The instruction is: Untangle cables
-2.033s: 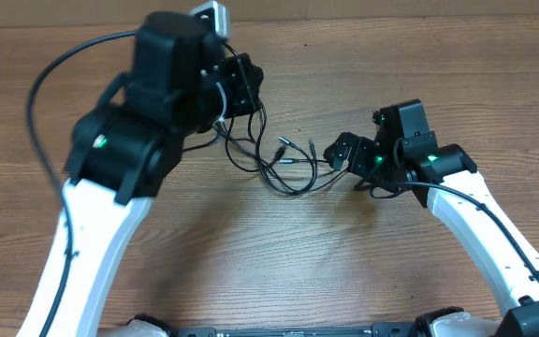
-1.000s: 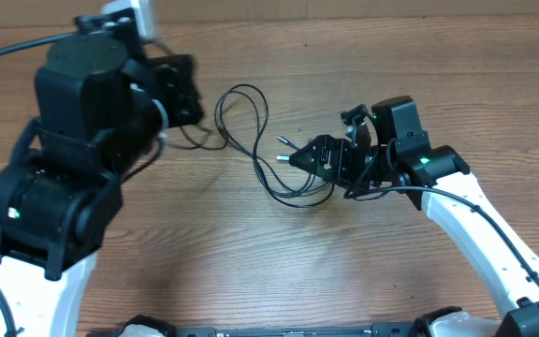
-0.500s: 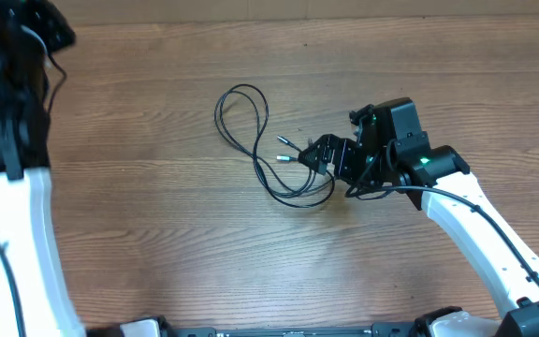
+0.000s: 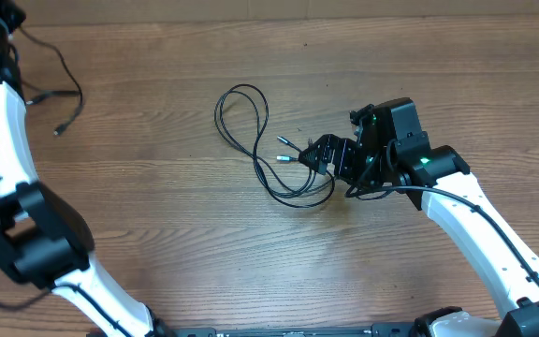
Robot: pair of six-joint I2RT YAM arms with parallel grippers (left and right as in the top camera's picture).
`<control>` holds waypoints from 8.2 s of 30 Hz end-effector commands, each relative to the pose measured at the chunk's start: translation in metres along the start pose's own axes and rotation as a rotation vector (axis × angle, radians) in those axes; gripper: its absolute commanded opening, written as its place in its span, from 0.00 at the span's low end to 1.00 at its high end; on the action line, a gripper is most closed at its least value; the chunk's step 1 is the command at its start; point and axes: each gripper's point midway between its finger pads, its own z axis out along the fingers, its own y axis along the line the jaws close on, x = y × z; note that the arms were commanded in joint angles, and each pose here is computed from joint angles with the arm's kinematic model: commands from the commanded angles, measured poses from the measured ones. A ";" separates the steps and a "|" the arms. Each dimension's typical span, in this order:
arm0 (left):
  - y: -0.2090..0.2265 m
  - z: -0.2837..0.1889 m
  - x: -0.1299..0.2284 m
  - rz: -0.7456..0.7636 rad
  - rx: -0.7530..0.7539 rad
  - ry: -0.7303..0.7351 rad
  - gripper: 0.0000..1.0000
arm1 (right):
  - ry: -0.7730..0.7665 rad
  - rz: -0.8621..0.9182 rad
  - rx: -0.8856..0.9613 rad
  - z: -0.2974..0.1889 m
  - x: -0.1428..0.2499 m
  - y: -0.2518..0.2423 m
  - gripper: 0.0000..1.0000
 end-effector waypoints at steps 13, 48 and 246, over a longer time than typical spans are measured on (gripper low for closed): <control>0.109 0.053 0.130 -0.149 -0.300 0.269 1.00 | -0.012 -0.005 0.005 -0.001 -0.003 0.001 1.00; -0.148 -0.168 0.258 0.424 0.291 1.239 0.77 | -0.012 -0.005 0.005 -0.001 -0.003 0.001 1.00; -0.155 -0.164 0.201 0.368 0.246 0.522 1.00 | -0.081 0.500 0.411 0.056 0.016 -0.073 1.00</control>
